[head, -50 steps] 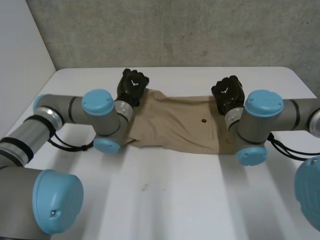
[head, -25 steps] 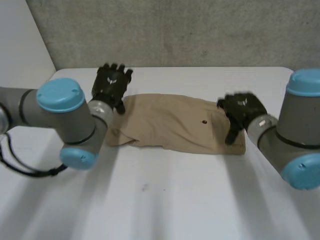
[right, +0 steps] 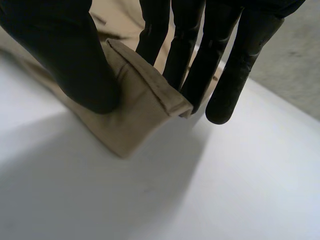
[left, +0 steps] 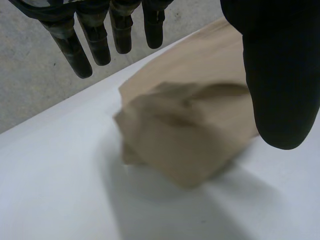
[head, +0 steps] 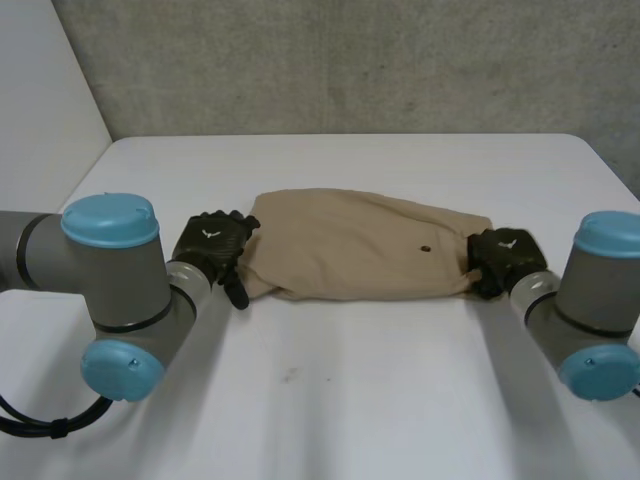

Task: Fold the shorts.

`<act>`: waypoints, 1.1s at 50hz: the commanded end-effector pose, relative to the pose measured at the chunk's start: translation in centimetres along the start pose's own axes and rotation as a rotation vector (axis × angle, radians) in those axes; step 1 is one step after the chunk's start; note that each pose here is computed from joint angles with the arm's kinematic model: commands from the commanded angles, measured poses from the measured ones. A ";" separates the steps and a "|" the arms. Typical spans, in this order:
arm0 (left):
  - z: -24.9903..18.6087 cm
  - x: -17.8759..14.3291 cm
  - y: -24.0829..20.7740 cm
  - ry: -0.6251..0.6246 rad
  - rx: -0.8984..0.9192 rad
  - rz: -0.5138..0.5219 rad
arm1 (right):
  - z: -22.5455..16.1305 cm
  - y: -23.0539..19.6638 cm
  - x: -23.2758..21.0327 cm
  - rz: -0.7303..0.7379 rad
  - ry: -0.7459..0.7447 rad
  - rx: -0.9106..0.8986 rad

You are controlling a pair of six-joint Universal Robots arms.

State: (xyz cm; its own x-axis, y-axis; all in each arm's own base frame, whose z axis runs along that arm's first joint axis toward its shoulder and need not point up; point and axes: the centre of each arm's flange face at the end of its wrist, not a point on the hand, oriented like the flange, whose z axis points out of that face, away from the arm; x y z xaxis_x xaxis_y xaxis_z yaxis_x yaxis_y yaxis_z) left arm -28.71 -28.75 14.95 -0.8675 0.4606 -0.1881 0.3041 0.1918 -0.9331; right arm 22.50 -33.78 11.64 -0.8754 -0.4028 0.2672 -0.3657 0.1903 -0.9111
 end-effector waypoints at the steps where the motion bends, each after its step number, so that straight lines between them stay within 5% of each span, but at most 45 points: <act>1: -1.1 -0.4 -1.2 -0.007 0.029 -0.003 | -0.9 -3.0 3.1 -0.039 0.091 0.047; 10: -3.1 -0.7 -2.3 -0.012 0.053 -0.006 | -0.5 -7.1 5.9 -0.472 0.184 0.092; 16: -3.8 -0.8 -2.6 -0.015 0.063 -0.008 | -1.4 -12.0 -0.4 -0.585 0.087 0.284; 23: -3.8 -0.9 -3.1 -0.021 0.081 -0.010 | -2.8 -13.1 -11.6 -0.661 -0.229 0.518; 28: -3.8 -1.0 -3.2 -0.023 0.083 -0.011 | -4.4 -8.5 -19.2 -0.694 -0.571 0.585; 31: -3.7 -1.1 -3.5 -0.025 0.094 -0.013 | -5.0 -7.3 -20.6 -0.692 -0.655 0.599; 38: -2.6 -2.3 -5.5 -0.058 0.155 -0.021 | -4.7 -10.1 -19.0 -0.582 -0.523 0.590; 44: -0.7 -1.9 -8.1 -0.032 0.247 -0.054 | -3.4 -13.8 -12.7 -0.135 -0.318 0.476; 47: 0.4 -0.9 -8.4 0.013 0.266 -0.074 | -2.8 -14.1 -11.0 0.011 -0.318 0.438; 55: 3.3 3.7 -6.0 0.154 0.203 -0.115 | -0.4 -11.5 -10.4 0.073 -0.402 0.245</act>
State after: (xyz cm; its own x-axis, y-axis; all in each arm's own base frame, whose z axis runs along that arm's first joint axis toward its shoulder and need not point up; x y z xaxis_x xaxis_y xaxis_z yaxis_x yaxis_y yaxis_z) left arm -32.54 -31.22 22.02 -0.8517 0.5165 -0.0886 0.1061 0.0043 -0.9943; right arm 36.11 -29.95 22.05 -0.7089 -0.6810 0.1835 -0.1369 -0.1223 -0.9830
